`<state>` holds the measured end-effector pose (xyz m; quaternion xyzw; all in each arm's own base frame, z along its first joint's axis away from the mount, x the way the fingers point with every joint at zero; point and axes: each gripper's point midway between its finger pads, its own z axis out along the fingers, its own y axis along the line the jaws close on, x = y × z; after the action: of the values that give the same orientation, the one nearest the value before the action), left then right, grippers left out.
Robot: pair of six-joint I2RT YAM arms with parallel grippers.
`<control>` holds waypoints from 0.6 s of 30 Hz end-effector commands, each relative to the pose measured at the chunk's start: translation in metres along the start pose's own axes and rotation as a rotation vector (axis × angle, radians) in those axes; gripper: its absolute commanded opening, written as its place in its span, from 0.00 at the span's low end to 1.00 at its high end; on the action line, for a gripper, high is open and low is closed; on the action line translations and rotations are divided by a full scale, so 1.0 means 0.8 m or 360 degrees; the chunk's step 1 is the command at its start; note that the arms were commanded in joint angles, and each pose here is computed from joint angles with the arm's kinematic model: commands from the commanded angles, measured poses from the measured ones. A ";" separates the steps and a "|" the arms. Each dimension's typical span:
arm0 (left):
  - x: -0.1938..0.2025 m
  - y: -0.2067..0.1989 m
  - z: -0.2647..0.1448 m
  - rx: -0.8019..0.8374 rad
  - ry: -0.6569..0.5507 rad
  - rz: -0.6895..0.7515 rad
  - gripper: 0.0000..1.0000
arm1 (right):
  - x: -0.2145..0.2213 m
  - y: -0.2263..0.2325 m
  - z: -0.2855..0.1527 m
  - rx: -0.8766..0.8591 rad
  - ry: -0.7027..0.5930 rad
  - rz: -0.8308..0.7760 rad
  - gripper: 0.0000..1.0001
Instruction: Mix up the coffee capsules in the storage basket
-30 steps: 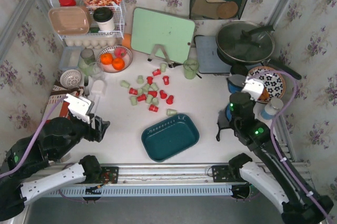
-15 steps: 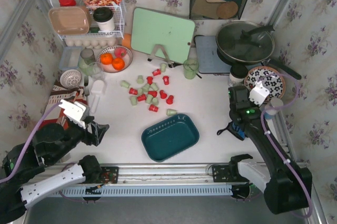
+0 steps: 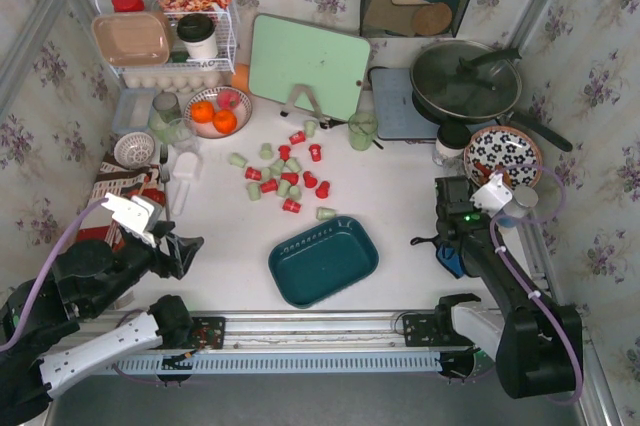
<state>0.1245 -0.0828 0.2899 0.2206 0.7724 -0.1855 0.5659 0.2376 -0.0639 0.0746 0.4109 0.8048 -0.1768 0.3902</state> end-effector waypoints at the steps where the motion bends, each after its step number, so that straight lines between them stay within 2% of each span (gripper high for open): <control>1: -0.007 -0.002 0.004 -0.0011 -0.0024 -0.0039 0.71 | 0.001 0.015 -0.003 -0.0087 0.0037 0.0113 0.21; 6: -0.007 -0.006 0.006 0.0002 0.0007 -0.0056 0.71 | -0.024 0.019 -0.024 -0.0177 -0.0015 0.0090 0.55; 9: -0.008 -0.008 0.008 0.0002 0.0020 -0.0067 0.71 | -0.056 0.016 -0.044 -0.0238 -0.0133 0.0068 0.67; 14: -0.005 -0.012 0.015 -0.0011 0.0073 -0.0090 0.71 | -0.106 0.012 -0.077 -0.0307 -0.0282 -0.0053 0.78; 16: -0.004 -0.016 0.021 -0.0014 0.0106 -0.0113 0.71 | -0.125 0.022 -0.098 -0.0431 -0.0319 -0.0106 0.79; 18: -0.003 -0.022 0.030 -0.0010 0.0137 -0.0131 0.71 | -0.140 0.038 -0.120 -0.0594 -0.0350 -0.0118 0.75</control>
<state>0.1312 -0.0991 0.2843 0.2082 0.7984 -0.1830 0.5346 0.2522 -0.0579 0.1945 0.3526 0.7752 -0.1044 0.5136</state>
